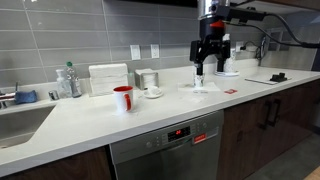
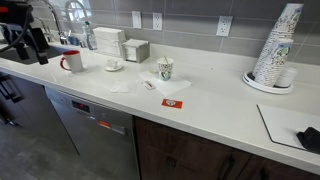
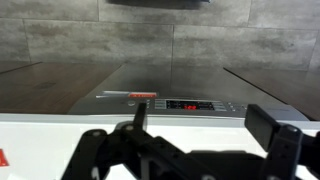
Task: Press a button on the left side of the oven
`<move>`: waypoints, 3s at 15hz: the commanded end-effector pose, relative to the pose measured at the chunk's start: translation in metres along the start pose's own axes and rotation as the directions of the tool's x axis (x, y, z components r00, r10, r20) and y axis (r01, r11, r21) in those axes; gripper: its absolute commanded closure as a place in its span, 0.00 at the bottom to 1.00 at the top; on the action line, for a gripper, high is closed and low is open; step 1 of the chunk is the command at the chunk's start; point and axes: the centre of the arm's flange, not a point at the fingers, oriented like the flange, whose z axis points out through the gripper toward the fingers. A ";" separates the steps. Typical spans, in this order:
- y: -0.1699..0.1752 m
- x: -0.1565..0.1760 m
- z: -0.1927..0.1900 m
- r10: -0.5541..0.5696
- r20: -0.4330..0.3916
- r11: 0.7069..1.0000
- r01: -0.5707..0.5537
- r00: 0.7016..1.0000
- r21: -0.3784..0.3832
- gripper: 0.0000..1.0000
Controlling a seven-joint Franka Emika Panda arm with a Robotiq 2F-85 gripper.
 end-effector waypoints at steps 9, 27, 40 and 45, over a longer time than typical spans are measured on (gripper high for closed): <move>-0.028 0.006 0.064 0.014 -0.019 0.994 -0.011 1.000 0.109 0.00; -0.076 0.009 0.143 -0.173 -0.198 0.971 0.201 0.965 0.129 0.00; -0.085 0.009 0.195 -0.159 -0.150 0.976 0.178 0.976 0.127 0.80; -0.093 0.008 0.221 -0.144 -0.183 0.981 0.164 0.973 0.103 1.00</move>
